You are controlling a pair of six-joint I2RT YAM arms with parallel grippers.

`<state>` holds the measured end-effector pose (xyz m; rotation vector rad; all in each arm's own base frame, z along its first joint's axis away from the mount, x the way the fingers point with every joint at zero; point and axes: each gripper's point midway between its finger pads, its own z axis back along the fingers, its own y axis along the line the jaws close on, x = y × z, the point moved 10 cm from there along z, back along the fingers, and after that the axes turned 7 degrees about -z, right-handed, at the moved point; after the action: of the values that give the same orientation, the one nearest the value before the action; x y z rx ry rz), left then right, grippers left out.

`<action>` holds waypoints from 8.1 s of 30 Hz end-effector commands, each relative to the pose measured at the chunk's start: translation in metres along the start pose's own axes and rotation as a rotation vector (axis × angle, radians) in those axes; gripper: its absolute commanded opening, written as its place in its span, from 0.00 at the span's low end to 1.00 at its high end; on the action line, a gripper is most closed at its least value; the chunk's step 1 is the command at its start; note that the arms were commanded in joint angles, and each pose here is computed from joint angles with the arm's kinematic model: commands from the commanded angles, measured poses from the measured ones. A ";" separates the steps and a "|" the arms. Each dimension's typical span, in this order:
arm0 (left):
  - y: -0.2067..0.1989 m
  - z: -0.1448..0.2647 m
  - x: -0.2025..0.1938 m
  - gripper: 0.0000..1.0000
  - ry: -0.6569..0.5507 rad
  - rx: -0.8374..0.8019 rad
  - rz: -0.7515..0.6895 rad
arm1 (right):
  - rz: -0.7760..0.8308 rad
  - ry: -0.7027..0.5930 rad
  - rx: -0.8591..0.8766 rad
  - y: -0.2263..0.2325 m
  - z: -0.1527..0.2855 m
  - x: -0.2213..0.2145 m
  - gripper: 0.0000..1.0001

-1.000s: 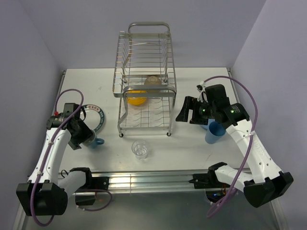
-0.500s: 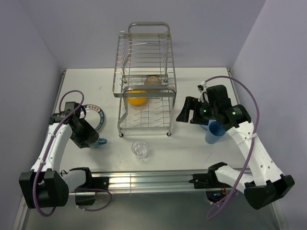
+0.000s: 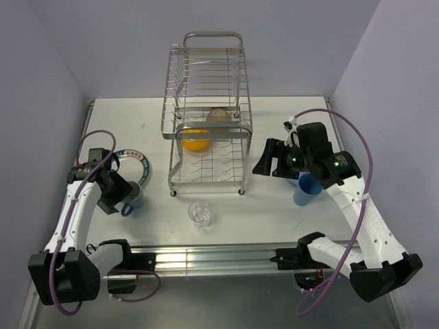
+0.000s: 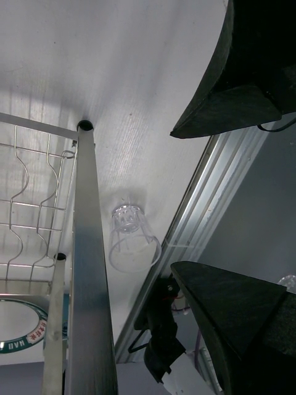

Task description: Load the mixed dishes into the dish rack

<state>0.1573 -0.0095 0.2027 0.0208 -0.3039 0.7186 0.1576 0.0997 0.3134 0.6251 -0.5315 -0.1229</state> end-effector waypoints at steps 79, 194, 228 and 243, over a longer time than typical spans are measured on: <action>-0.008 0.198 -0.063 0.00 0.234 -1.488 -0.125 | -0.208 0.269 0.647 0.062 0.068 -0.028 0.98; -0.009 0.233 -0.042 0.89 -0.115 -1.297 -0.420 | -0.072 -0.094 0.727 0.148 0.152 0.042 0.00; -0.030 0.164 -0.006 0.72 0.100 -0.882 -0.241 | -0.398 -0.401 -0.083 -0.028 0.039 0.118 0.00; -0.028 0.147 -0.012 0.66 0.131 -0.803 -0.148 | -0.267 -0.169 -0.049 -0.030 -0.085 0.162 0.00</action>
<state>0.1316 -0.0562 0.3479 -0.7792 -0.4510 0.3648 0.3158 0.0635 0.2783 0.5584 -0.4489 -0.5489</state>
